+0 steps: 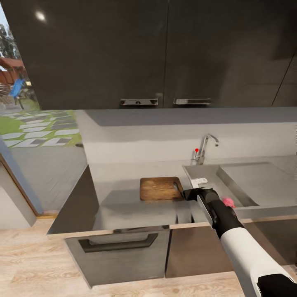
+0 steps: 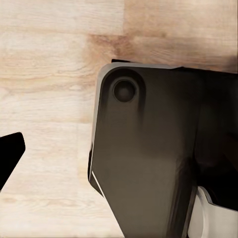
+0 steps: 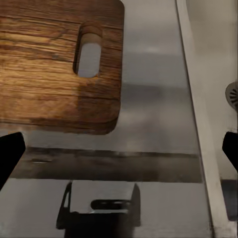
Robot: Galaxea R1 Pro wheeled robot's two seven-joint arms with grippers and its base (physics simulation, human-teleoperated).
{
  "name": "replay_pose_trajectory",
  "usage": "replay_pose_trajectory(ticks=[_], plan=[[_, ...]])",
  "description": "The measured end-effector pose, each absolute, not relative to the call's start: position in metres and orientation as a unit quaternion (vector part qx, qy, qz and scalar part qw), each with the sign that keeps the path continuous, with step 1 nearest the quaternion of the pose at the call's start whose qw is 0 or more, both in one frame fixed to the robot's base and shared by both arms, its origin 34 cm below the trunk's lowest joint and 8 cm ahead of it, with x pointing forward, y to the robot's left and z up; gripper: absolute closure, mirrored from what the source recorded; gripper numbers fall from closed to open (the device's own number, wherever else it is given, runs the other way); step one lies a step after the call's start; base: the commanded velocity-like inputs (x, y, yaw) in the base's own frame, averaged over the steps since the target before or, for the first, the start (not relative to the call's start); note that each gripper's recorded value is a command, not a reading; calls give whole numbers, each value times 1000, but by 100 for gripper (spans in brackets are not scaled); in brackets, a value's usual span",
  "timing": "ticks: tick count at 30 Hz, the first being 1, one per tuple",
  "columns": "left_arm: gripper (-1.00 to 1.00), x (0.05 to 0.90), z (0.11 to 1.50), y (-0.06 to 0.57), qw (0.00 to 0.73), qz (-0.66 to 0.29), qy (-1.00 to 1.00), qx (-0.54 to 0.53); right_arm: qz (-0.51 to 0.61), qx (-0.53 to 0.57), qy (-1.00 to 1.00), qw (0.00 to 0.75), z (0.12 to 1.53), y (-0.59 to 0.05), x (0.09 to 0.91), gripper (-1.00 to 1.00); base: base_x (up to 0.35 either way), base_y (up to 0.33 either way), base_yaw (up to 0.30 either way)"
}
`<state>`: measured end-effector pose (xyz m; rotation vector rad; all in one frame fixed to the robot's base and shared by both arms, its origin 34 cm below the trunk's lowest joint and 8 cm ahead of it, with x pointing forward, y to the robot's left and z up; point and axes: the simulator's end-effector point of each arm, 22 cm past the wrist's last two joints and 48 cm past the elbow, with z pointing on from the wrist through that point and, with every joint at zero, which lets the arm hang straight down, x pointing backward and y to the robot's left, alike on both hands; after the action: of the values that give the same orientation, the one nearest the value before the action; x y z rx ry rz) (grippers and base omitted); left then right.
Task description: In the kitchen, take the Vidalia onion out of the sink, dice it on the chopping board with the paring knife, put the diced onion into the bowl on the countertop, then place both the paring knife and the chopping board into the sink.
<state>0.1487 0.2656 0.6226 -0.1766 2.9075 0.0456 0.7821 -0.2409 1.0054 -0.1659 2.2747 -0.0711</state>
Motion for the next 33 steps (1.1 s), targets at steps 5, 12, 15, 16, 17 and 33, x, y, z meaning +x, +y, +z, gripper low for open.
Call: replay_pose_trajectory(ticks=[5,12,15,16,17,33], plan=[[-100,149,623,265,114,16,992,-60,-28,-66,906,416,1005,-241,782,-100,-340,0,0],[-100,149,623,265,114,15,992,-60,-28,-66,906,417,1005,-241,782,-100,-340,0,0],[-100,149,623,266,114,15,992,-60,-28,-67,906,416,1005,-241,782,-100,-339,0,0],[-100,149,623,265,114,15,992,-60,-28,-67,906,416,1005,-241,782,-100,-339,0,0],[-100,149,623,266,114,15,992,-60,-28,-67,906,416,1005,-241,782,-100,-339,0,0],[-100,149,623,266,114,16,992,-60,-29,-67,906,416,1005,-241,782,-100,-339,0,0]])
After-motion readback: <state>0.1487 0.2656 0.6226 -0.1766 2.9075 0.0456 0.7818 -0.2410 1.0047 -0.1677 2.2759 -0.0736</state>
